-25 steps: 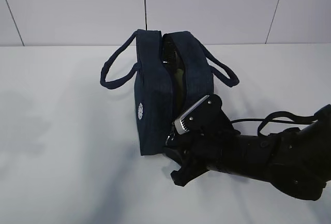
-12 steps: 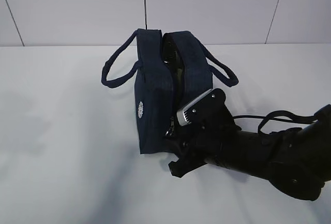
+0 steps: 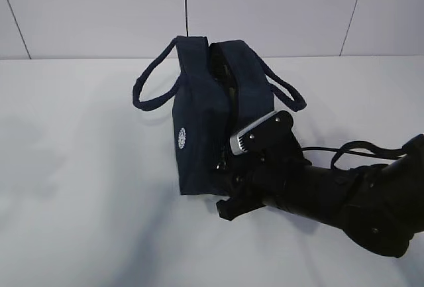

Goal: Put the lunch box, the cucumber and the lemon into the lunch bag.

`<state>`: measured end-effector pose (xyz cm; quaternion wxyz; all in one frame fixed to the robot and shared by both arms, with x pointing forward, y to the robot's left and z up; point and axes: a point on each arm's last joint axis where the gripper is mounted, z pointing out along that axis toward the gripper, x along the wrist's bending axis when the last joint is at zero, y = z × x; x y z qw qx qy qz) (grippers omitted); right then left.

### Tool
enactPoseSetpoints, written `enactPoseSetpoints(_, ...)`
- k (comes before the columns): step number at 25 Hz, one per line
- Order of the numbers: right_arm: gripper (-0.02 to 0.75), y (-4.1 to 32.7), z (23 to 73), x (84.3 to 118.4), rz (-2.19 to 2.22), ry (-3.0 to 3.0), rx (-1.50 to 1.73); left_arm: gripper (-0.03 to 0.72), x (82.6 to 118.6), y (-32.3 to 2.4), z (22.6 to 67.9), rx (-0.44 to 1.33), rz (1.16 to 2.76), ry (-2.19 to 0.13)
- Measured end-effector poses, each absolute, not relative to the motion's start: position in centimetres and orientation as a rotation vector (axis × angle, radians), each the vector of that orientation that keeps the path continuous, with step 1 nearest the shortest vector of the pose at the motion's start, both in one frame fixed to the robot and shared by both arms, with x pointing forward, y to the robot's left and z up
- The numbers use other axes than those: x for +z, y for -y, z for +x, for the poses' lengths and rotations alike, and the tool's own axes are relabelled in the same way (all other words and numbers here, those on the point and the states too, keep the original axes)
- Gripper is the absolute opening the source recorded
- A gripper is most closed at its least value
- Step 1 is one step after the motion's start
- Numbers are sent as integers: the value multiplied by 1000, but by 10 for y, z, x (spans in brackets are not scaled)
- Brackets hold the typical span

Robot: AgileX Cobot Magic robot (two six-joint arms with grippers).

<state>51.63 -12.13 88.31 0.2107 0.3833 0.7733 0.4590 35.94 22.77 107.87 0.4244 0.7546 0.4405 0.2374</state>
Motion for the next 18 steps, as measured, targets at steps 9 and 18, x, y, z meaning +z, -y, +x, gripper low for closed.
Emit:
enactPoseSetpoints(9,296,123,518,884,1121,-2112,1275,169,1079,-228,360,602,1892,-1098)
enactPoseSetpoints(18,242,123,518,884,1126,-2106,1277,174,1079,-229,360,625,1902,-1087)
